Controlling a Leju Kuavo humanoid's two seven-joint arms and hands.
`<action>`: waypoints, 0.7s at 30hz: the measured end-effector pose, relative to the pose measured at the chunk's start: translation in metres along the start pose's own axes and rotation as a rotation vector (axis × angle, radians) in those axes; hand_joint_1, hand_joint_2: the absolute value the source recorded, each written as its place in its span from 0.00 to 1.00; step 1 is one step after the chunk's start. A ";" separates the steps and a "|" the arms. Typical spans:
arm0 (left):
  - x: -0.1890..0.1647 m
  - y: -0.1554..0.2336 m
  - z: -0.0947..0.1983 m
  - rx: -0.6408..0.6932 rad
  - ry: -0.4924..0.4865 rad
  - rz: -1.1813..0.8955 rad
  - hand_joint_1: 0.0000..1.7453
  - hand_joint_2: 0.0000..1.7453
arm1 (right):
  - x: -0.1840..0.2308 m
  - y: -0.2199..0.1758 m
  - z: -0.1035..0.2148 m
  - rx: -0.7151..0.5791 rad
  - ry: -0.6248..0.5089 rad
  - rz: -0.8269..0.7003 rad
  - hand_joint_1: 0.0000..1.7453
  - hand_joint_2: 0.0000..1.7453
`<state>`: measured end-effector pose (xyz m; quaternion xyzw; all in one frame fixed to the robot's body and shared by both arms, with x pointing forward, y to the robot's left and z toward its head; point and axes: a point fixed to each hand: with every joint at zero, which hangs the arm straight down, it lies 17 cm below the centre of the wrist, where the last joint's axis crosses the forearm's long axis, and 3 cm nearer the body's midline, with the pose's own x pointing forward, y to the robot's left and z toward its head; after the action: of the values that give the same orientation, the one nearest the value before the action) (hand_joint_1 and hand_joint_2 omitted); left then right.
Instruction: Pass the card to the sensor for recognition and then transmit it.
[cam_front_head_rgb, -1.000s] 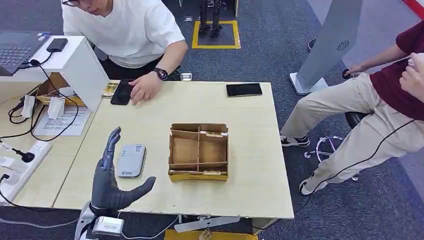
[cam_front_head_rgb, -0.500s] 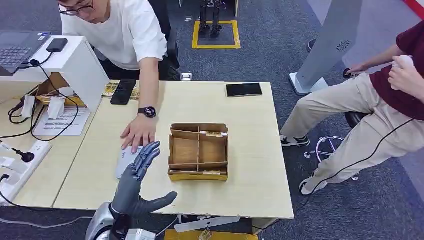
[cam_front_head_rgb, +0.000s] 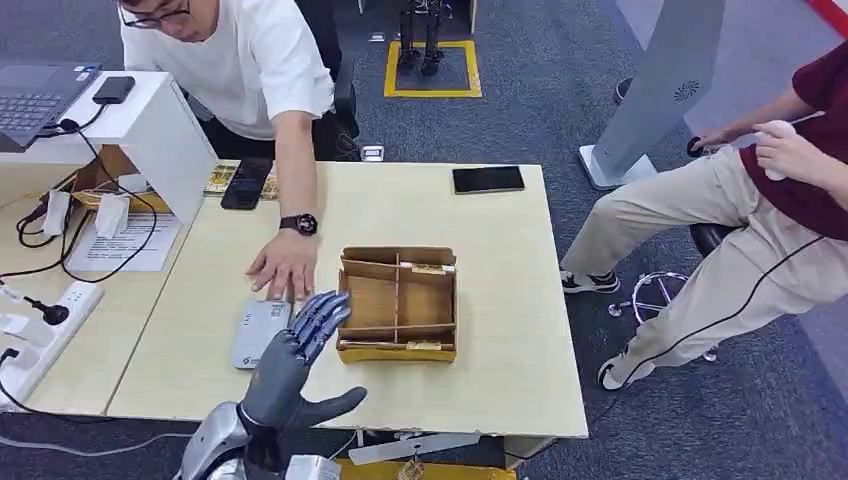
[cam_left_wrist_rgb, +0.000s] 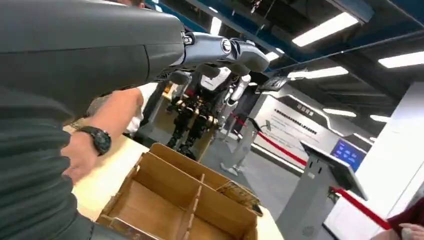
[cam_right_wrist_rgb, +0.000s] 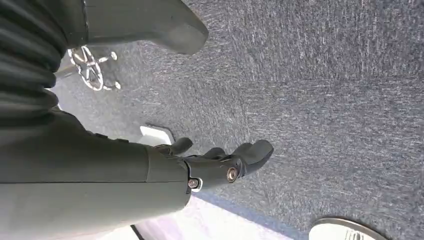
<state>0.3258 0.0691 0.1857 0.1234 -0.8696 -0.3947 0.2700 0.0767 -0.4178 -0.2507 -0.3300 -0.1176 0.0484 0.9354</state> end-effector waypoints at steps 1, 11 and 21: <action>-0.002 -0.004 0.000 -0.018 0.002 -0.033 0.00 1.00 | 0.001 0.000 0.000 0.001 -0.002 0.004 0.00 1.00; -0.032 -0.042 -0.001 -0.185 0.037 -0.287 0.00 1.00 | 0.006 0.001 -0.001 0.007 -0.011 0.012 0.00 1.00; -0.050 -0.063 0.003 -0.267 0.057 -0.373 0.00 1.00 | 0.007 0.004 0.000 0.017 -0.012 0.015 0.00 1.00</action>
<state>0.3654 0.0508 0.1183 0.2565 -0.7636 -0.5458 0.2307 0.0839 -0.4133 -0.2522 -0.3228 -0.1201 0.0585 0.9370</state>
